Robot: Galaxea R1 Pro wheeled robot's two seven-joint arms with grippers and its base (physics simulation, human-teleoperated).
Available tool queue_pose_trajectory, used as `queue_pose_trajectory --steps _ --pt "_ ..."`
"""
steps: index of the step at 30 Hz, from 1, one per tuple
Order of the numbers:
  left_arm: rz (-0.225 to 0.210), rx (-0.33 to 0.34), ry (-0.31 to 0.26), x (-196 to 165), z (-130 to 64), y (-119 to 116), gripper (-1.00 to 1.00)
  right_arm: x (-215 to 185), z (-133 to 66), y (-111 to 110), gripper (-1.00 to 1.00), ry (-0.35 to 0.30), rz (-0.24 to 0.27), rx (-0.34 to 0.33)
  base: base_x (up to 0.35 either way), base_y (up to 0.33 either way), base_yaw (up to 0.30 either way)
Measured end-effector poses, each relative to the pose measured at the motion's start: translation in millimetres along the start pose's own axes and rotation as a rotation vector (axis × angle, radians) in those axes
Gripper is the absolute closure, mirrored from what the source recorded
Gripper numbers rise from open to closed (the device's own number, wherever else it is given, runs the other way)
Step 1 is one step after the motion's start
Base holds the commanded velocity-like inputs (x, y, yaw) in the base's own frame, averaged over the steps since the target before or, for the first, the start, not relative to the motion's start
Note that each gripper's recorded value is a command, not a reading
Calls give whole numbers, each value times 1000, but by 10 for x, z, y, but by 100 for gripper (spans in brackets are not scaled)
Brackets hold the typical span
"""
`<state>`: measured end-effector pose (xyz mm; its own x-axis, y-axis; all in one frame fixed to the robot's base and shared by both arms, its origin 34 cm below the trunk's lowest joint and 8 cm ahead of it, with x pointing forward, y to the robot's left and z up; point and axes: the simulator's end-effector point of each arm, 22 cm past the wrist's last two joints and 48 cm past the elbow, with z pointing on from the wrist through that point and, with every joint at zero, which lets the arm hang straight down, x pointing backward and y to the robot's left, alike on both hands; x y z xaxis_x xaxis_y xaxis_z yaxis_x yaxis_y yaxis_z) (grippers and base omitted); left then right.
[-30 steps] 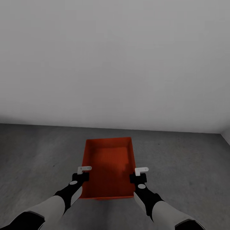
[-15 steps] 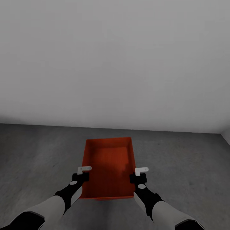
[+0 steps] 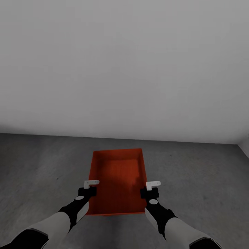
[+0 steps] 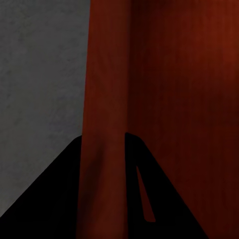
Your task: Move the two storage containers from the living room to the garage. In the garage, place one container on the floor and stack the other container on top of it (either order is fine).
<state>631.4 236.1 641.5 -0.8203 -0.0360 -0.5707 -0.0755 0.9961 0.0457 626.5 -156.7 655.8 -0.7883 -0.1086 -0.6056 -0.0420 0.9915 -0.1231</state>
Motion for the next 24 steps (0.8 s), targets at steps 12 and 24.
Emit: queue_pose_trajectory --steps 12,24 --pt "1 0 1 1 0 -1 100 4 0 -1 100 1 0 0 0 -1 69" --pt "0 0 0 -3 0 -1 100 -1 0 -1 100 0 1 0 0 0 5"
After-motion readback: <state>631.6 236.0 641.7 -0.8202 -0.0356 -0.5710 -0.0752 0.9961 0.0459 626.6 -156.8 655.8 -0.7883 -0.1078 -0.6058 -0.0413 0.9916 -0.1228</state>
